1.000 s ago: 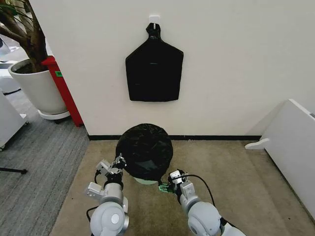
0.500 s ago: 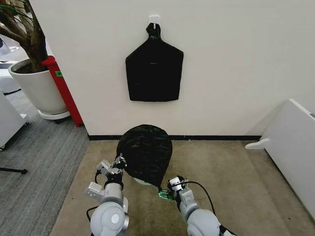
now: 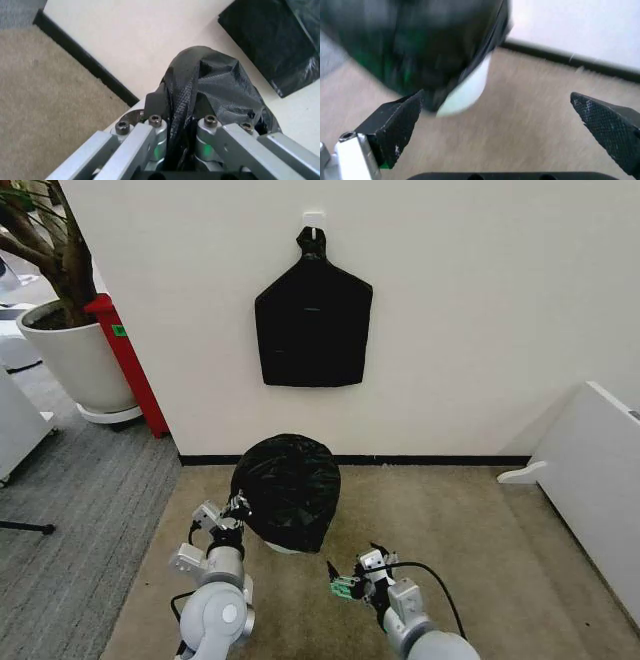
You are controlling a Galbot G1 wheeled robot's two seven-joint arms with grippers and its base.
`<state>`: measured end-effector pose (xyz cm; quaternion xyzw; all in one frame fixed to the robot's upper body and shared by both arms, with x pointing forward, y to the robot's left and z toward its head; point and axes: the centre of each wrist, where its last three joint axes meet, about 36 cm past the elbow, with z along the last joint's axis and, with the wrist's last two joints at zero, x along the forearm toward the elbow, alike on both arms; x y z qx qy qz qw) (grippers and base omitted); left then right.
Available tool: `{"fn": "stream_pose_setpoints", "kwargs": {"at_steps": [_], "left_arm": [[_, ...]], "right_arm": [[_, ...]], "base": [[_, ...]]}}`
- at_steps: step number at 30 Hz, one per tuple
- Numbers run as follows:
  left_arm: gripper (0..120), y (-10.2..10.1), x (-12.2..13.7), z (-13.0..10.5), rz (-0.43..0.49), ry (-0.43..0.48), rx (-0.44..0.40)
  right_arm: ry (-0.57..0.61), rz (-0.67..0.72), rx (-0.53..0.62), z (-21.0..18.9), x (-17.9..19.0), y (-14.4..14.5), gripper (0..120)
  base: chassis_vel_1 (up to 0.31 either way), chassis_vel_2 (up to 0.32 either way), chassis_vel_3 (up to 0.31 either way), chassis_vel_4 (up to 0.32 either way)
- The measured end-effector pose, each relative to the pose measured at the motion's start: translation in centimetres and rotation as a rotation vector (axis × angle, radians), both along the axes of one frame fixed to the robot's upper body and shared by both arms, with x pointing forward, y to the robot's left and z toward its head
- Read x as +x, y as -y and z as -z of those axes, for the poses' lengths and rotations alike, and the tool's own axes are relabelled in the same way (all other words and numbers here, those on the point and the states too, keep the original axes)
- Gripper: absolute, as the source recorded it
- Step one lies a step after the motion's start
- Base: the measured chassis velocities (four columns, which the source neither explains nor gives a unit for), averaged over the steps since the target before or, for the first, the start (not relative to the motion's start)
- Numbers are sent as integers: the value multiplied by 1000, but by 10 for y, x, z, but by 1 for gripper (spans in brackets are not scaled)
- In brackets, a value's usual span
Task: Place the garbage bag over the trash bin.
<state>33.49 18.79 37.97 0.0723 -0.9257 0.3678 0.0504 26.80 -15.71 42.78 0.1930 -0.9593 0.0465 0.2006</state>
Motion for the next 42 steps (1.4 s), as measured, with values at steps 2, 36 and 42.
{"fn": "stream_pose_setpoints", "kwargs": {"at_steps": [2,36,42], "left_arm": [[5,4,-3,8,20,21,62],[5,23,-13,29,252,232,365],[5,26,-17,23,261,254,364]], "right_arm": [[91,7,39,-27,17,6,100],[-119,-189,-145,-7,141,-72,0],[-152,-191,-197,8,155,-80,0]], "base": [[0,0,0,0],[0,0,0,0],[0,0,0,0]]}}
